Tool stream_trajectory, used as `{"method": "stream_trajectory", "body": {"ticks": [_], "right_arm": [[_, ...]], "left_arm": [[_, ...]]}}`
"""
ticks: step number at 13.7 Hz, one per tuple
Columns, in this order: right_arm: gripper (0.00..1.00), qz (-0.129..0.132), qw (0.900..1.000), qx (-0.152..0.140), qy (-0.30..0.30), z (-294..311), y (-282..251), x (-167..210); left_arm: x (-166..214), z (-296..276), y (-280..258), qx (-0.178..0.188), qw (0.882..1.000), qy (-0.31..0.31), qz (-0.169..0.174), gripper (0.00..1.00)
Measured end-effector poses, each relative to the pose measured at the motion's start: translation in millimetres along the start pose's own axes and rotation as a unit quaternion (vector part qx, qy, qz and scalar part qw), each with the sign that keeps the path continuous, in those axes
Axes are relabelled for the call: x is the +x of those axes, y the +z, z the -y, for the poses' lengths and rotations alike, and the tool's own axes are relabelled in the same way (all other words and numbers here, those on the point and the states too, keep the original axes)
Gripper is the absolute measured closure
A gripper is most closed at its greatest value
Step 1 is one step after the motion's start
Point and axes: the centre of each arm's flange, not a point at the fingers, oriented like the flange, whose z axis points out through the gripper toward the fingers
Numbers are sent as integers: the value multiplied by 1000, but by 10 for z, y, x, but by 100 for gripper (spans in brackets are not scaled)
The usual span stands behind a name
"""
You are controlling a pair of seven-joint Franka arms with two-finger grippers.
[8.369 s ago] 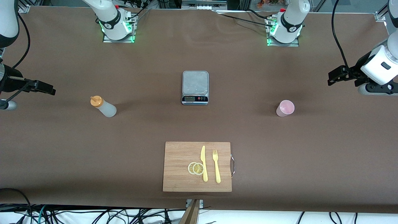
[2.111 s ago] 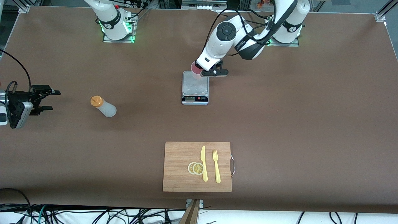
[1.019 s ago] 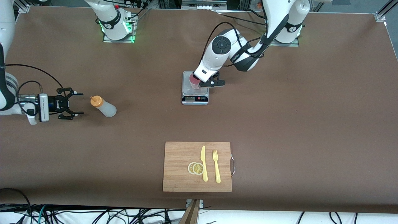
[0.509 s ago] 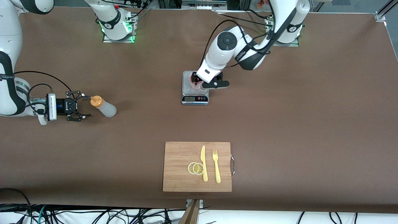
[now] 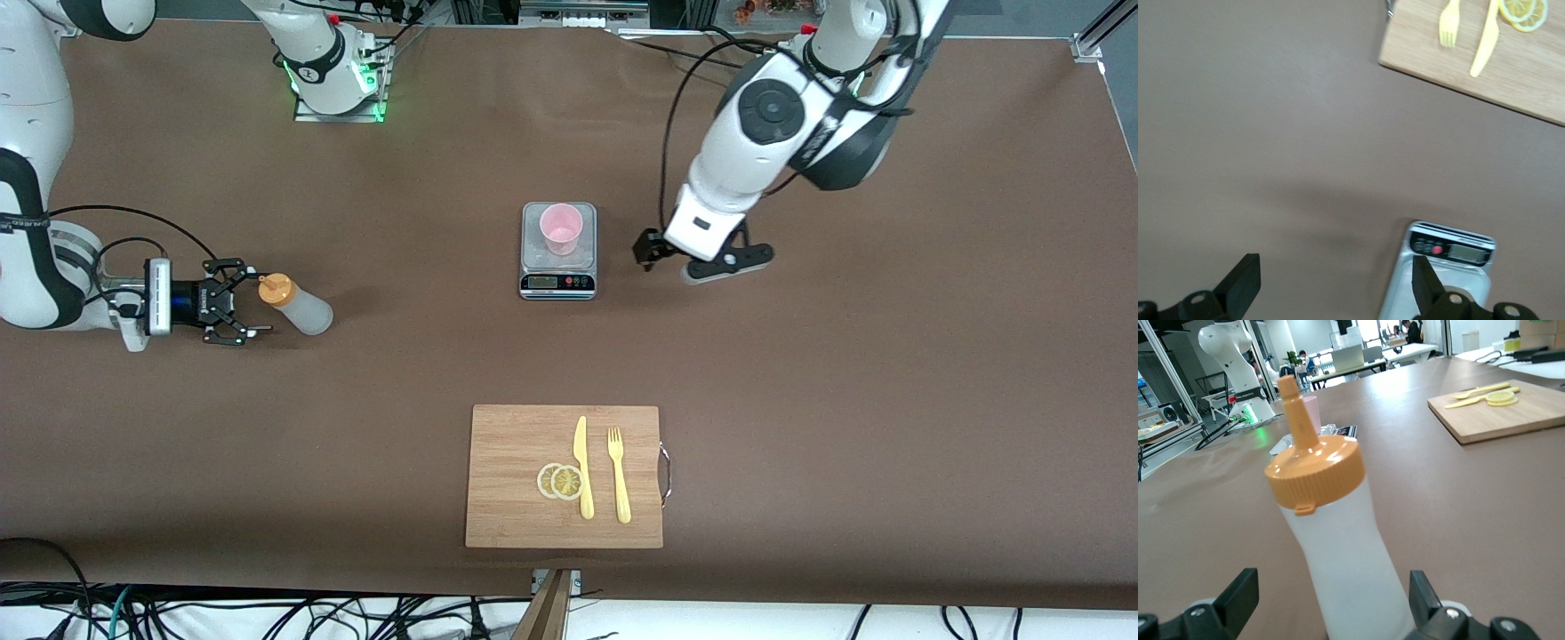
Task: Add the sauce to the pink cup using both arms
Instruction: 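Grasp the bottle with the right gripper while the left gripper withdraws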
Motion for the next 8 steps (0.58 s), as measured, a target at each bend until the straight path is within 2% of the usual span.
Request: {"method": "stream_trajectory", "body": {"ticks": [2,4,8], "right_arm": [[0,-13,1000,1,-12,31,127,-40],[0,-24,1000,3,-19,57,255,-66],[0,-42,999,1,-32,64,462,-66]], "left_arm": [[172,393,-343,37,998,37,18,0],[402,856,-706,59,995,72,36,0],[920,1982,-1130,60,990,117,55,0]]}}
